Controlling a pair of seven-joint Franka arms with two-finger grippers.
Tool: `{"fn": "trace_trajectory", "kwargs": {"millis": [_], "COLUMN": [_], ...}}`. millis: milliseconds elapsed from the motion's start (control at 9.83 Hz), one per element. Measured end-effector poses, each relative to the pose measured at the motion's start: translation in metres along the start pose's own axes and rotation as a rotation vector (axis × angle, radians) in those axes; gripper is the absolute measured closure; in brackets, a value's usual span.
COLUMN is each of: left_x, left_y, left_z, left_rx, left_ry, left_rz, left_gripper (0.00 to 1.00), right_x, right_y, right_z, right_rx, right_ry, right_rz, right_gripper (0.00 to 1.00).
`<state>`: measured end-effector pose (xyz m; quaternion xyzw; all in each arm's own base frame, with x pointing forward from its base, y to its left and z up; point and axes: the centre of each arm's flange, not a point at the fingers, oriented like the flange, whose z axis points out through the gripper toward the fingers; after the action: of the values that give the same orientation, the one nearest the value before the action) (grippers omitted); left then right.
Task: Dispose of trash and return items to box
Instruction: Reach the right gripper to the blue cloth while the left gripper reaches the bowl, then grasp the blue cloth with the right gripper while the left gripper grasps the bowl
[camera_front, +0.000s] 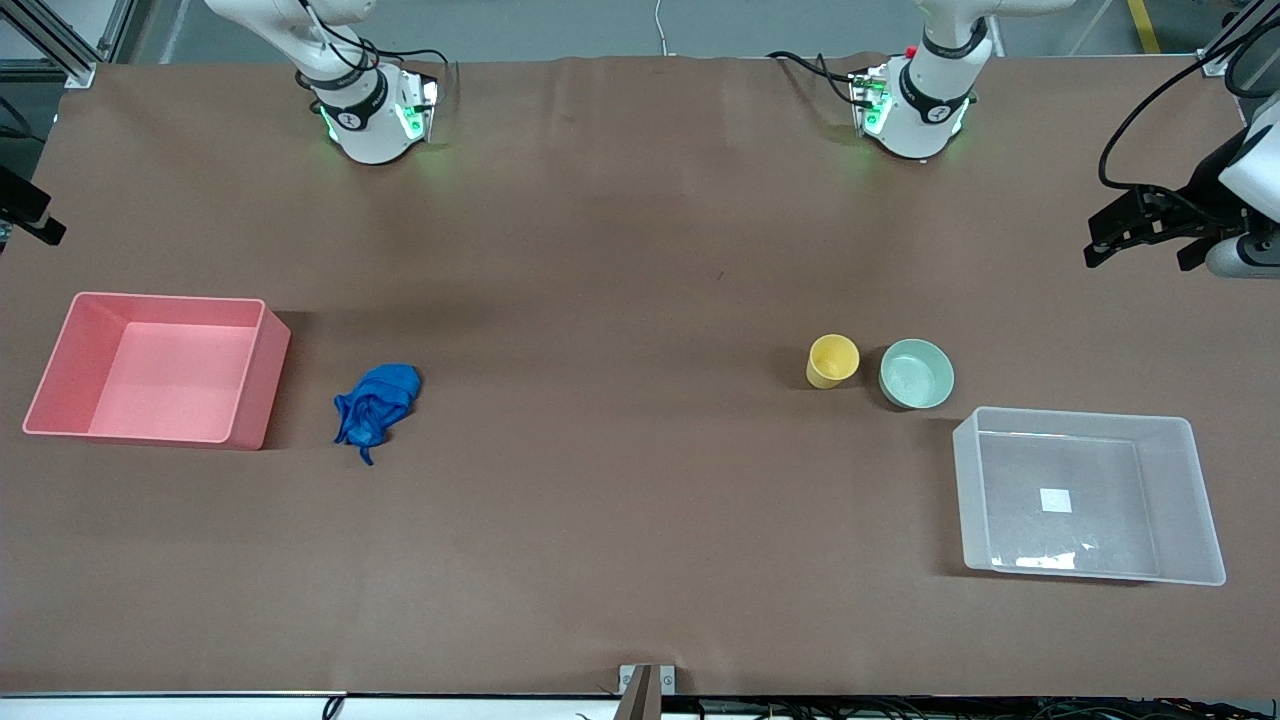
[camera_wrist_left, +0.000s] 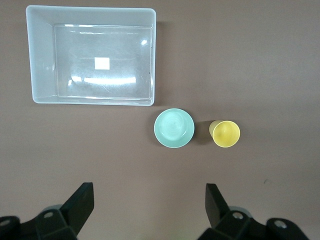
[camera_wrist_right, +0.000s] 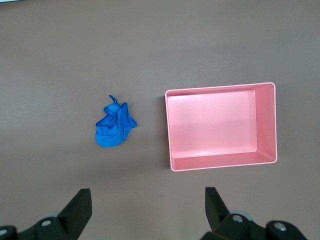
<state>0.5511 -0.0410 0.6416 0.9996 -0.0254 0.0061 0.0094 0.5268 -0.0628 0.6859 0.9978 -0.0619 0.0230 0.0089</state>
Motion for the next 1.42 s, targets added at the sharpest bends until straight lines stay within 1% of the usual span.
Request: {"fn": "trace_trajectory", "kwargs": {"millis": [102,203,407,610,814,915,1017,1220,1322,1424], "left_x": [0.002,0.006,0.017,0.017,0.004,-0.007,-0.020,-0.030,-0.030,-0.029], "left_y": [0.000,-0.001,-0.008,-0.020,-0.023,-0.023,-0.022,-0.020,-0.017,-0.015], "left_z": [0.005,0.017,0.070,0.147,0.232,0.275,0.313,0.361,0.381,0.399], "left_rx": [0.000,0.000,0.001,0.002,0.003,0.005,0.006,0.007,0.007,0.007], "left_ry": [-0.004,-0.011,-0.017,-0.035,-0.015,-0.009,-0.032,-0.095,-0.105,-0.100], "left_rz": [-0.001,-0.002,-0.015,-0.038,-0.042,-0.042,-0.041,-0.037,-0.031,-0.026], "left_gripper": [0.01,0.00,0.00,0.00,0.00,0.00,0.00,0.00,0.00,0.00], "right_x": [0.001,0.004,0.028,0.063,0.073,0.072,0.068,0.055,0.045,0.039], "right_y": [0.000,-0.002,-0.027,-0.071,-0.114,-0.130,-0.140,-0.141,-0.139,-0.138], "right_z": [0.002,0.009,0.052,0.135,0.227,0.270,0.313,0.393,0.425,0.449], "right_rx": [0.000,-0.001,-0.004,-0.003,0.006,0.010,0.015,0.025,0.012,-0.001], "right_ry": [-0.003,-0.017,-0.064,-0.075,-0.086,-0.092,-0.085,-0.055,-0.059,-0.059], "right_rz": [-0.003,-0.010,-0.052,-0.076,-0.090,-0.108,-0.120,-0.124,-0.139,-0.159], "right_gripper": [0.00,0.00,0.00,0.00,0.00,0.00,0.00,0.00,0.00,0.00]}}
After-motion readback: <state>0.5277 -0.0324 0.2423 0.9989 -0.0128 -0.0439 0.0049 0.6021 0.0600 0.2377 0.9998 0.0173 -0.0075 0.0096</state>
